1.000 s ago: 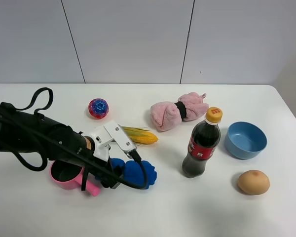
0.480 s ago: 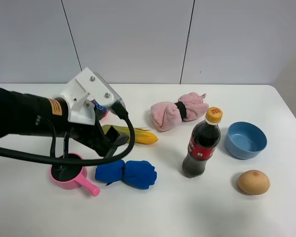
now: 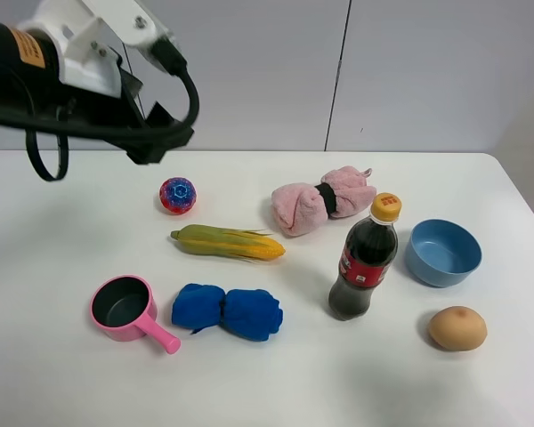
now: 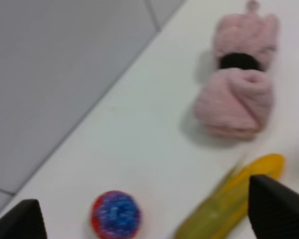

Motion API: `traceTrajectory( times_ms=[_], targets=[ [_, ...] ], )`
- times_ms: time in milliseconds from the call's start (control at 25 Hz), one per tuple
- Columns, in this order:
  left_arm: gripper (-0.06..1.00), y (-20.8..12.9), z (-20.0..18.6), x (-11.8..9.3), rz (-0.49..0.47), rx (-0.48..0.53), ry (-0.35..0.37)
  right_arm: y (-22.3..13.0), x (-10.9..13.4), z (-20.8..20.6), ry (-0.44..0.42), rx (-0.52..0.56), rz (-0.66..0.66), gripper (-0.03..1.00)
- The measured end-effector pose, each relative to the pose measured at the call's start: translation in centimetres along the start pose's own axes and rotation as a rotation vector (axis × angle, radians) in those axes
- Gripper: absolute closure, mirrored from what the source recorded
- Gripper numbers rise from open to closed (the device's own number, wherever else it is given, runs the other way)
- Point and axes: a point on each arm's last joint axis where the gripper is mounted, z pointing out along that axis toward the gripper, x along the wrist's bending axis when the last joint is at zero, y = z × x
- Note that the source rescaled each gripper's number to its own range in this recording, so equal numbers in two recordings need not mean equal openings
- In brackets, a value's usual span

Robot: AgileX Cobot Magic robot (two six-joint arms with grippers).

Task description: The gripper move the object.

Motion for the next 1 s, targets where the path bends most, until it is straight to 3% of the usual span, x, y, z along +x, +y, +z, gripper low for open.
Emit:
traceTrajectory(
  times_ms=[360,600,800,1000],
  targets=[
    [0.18,-1.3,-6.0,7.7,-0.143,-0.019,0.290,0.0,0.0,0.0,0.000,0.000,0.000,-0.03],
    [0.18,-4.0,-11.9,10.5,-0.273,0.052,0.484,0.0,0.0,0.0,0.000,0.000,0.000,-0.03],
    [0.18,-4.9,-16.6,9.6,-0.426,0.015,0.540,0.0,0.0,0.0,0.000,0.000,0.000,-0.03],
    [0.19,-4.5,-20.2,6.2,-0.464,-0.055,0.506,0.0,0.0,0.0,0.000,0.000,0.000,-0.03]
  ],
)
